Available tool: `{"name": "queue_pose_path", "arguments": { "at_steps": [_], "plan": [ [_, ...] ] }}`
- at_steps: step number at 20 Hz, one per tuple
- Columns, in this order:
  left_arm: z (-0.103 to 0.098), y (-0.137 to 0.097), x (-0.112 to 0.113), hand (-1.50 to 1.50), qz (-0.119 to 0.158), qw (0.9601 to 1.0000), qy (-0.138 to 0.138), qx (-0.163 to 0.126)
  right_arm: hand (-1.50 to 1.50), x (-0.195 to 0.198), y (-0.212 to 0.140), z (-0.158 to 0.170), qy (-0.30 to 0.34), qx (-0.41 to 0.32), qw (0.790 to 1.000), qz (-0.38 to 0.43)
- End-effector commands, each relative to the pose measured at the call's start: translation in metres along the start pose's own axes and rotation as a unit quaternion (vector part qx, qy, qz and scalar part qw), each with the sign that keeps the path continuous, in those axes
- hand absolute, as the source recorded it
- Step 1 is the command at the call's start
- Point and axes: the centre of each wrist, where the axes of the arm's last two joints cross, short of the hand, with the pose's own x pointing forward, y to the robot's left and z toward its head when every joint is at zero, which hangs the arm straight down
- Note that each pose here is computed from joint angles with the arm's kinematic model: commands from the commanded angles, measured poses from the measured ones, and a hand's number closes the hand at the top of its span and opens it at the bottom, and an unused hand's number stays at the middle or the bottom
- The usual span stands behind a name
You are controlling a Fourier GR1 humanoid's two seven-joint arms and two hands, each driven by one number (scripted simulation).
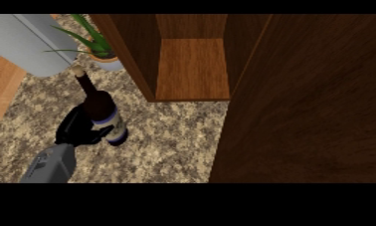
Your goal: Pick up the wine, place it into the cabinet and close the cabinet
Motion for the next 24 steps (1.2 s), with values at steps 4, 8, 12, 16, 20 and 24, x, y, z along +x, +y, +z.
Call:
{"name": "queue_pose_path", "arguments": {
  "at_steps": [4,8,12,16,20,24],
  "plan": [
    [0.010,0.003,-0.008,1.50,-0.023,0.9989,-0.041,-0.002,-1.50,0.034,-0.003,0.026,-0.047,-0.005,0.999,-0.014],
    [0.011,-0.009,-0.012,1.50,-0.057,0.9958,-0.071,0.013,-1.50,0.039,-0.013,0.027,-0.051,-0.012,0.999,0.001],
    [0.026,-0.027,-0.024,1.50,-0.085,0.9860,-0.132,0.055,-1.50,0.025,-0.008,0.028,-0.034,-0.011,0.999,0.002],
    [0.025,-0.046,-0.036,1.50,-0.060,0.9894,-0.129,0.027,-1.50,0.034,-0.014,0.029,-0.049,-0.007,0.999,0.000],
    [0.017,-0.091,-0.048,1.50,-0.045,0.9910,-0.125,-0.008,-1.50,0.033,-0.011,0.032,-0.048,-0.016,0.999,-0.002],
    [0.028,-0.083,-0.016,1.50,-0.051,0.9895,-0.134,-0.016,-1.50,0.030,-0.016,0.034,-0.047,-0.021,0.999,0.003]
  ]
}}
